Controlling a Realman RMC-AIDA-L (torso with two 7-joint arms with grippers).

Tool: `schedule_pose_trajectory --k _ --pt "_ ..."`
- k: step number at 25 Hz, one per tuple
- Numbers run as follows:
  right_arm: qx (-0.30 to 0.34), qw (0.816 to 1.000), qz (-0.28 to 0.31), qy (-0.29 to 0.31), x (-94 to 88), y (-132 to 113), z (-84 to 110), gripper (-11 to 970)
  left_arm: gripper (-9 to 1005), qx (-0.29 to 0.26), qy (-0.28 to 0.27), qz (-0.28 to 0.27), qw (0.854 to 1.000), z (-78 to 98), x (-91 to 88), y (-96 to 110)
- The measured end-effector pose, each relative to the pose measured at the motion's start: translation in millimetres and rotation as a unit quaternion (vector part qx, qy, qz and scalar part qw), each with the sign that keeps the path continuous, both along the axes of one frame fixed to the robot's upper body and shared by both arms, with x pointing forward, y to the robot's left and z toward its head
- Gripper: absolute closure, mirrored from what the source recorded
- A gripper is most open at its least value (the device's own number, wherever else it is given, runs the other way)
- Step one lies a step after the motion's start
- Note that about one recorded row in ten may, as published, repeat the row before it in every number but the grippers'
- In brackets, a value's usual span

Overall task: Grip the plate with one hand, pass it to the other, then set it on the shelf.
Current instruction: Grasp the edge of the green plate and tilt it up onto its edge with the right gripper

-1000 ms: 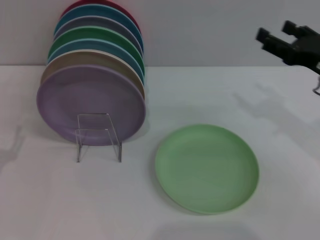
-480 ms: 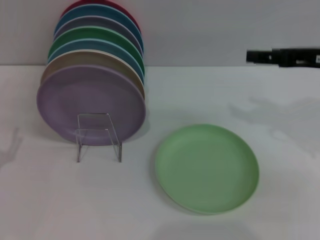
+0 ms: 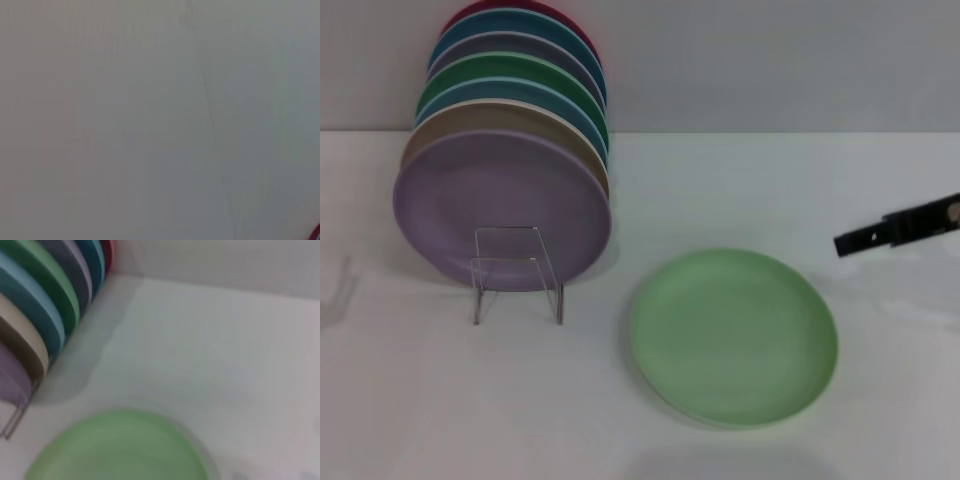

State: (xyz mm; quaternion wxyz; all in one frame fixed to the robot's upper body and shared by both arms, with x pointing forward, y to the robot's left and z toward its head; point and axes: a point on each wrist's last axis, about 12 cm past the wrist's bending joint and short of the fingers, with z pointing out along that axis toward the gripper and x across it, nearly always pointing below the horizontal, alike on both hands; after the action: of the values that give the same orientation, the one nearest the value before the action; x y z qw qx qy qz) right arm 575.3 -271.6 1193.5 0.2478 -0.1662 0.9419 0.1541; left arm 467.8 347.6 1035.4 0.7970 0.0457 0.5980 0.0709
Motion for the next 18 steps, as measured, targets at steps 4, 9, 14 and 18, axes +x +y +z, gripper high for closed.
schedule_pose_trajectory --k 4,9,14,18 --pt "-0.015 0.999 0.006 0.034 0.9 4 -8.2 176 163 -0.001 0.005 0.0 1.0 -0.8 2.3 -1" --pt "-0.024 0.998 0.002 0.049 2.5 3 -15.8 179 163 -0.001 0.006 -0.001 1.0 -1.0 2.4 -2" --pt "-0.02 0.997 0.001 0.071 10.1 7 -33.1 182 163 -0.001 0.007 -0.002 1.0 -1.6 2.6 -3" --pt "-0.023 0.996 0.014 0.089 17.5 17 -49.7 184 163 -0.001 0.008 -0.002 1.0 -1.6 2.8 -3"
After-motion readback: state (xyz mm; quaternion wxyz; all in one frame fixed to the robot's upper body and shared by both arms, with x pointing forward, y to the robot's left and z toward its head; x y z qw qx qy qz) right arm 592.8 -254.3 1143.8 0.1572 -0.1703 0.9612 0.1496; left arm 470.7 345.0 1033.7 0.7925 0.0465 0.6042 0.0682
